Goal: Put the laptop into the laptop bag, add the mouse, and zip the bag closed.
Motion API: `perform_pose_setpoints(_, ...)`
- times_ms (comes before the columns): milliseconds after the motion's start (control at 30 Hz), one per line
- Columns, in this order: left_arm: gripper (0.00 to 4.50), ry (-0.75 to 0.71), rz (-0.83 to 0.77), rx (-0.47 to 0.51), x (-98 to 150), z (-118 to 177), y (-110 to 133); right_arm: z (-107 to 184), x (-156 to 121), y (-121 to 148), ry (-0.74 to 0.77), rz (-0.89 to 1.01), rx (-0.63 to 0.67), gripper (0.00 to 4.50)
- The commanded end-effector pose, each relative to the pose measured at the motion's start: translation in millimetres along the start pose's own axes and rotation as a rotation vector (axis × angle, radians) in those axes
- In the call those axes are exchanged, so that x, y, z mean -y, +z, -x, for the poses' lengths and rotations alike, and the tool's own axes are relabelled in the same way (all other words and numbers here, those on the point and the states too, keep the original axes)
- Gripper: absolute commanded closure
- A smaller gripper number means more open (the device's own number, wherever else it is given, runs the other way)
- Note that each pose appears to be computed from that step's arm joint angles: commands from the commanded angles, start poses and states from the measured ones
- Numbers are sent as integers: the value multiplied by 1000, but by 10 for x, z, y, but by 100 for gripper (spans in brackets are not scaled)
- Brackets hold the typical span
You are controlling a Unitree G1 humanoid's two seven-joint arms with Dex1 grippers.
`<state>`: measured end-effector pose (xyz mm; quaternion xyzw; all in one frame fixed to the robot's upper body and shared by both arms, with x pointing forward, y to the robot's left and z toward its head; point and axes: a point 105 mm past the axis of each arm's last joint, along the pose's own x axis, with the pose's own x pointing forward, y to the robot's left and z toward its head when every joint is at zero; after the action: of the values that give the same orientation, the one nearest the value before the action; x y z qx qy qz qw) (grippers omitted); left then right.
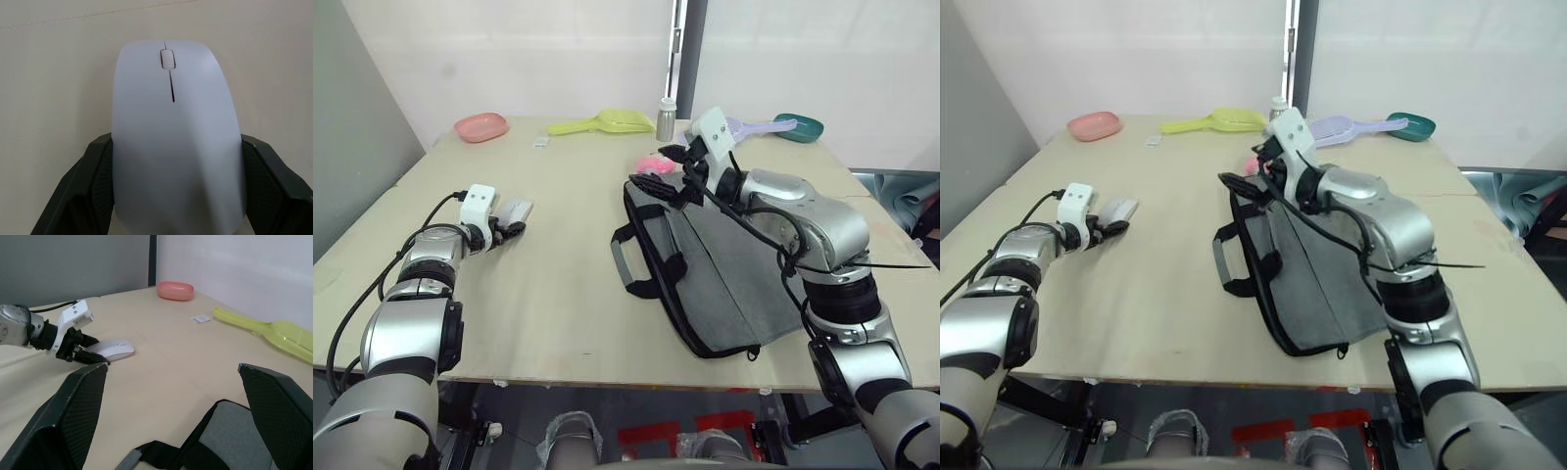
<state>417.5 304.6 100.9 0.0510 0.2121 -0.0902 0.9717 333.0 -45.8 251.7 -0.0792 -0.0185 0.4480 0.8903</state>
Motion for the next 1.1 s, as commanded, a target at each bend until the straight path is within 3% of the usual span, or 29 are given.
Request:
perform_pose_setpoints(33, 165, -42, -15, 24, -104, 129, 87, 93, -81, 107, 28, 26, 38, 0)
perform_pose_setpoints(100, 165, -210, -71, 91, 10, 231, 254, 194, -173, 41, 85, 19, 13, 0)
perform_pose_setpoints(267, 165, -546, -171, 155, 213, 601, 477, 429, -242, -194, 124, -94, -113, 0)
perform_pose_setpoints(400, 165, -818, -265, 88, 412, 1004, 440, 554, -274, -344, 105, -236, -192, 0)
perform_pose_setpoints(600, 165, -916, -409, -10, 553, 1239, 327, 623, -355, -584, 4, -303, -317, 0)
perform_pose_setpoints(900, 165, -1069, -513, 38, 961, 1238, 361, 475, -362, -1124, -172, -245, -522, 0)
perform_pose_setpoints(1100, 165, -1083, -574, 18, 975, 1259, 284, 396, -208, -1305, -234, -181, -556, 0)
